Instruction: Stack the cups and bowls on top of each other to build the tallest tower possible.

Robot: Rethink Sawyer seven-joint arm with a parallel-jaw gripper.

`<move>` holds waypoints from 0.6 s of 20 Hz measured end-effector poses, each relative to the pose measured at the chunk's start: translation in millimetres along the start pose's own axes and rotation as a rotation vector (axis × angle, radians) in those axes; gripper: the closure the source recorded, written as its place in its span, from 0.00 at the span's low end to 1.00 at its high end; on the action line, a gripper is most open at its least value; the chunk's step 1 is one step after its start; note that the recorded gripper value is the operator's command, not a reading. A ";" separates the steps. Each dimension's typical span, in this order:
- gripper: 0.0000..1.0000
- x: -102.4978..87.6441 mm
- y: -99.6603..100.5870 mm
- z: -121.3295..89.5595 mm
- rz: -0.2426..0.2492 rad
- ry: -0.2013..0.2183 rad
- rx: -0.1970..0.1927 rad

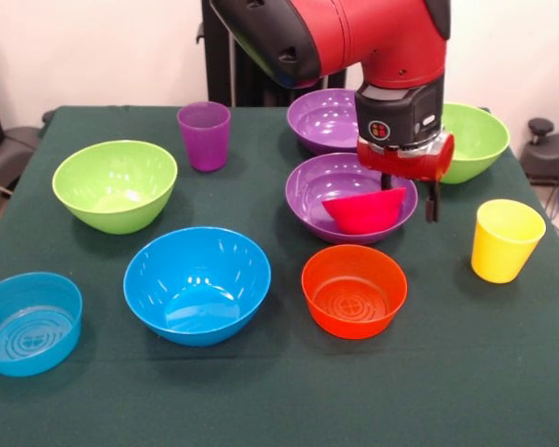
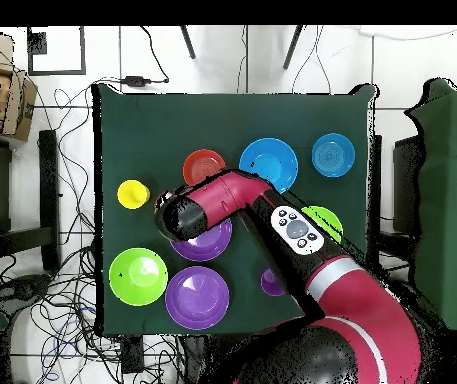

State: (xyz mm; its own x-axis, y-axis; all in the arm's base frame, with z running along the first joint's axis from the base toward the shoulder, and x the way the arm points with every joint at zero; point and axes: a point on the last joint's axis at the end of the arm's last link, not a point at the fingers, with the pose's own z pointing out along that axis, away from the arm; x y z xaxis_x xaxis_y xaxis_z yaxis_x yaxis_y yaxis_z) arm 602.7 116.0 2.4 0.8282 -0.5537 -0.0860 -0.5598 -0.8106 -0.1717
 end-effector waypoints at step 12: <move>1.00 2.8 1.5 -1.6 0.005 0.003 0.001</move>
State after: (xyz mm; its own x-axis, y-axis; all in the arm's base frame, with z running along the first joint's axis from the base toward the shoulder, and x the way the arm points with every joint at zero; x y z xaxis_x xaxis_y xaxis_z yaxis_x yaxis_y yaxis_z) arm 604.1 113.0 3.4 0.8256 -0.5580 -0.0841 -0.5636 -0.8078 -0.1727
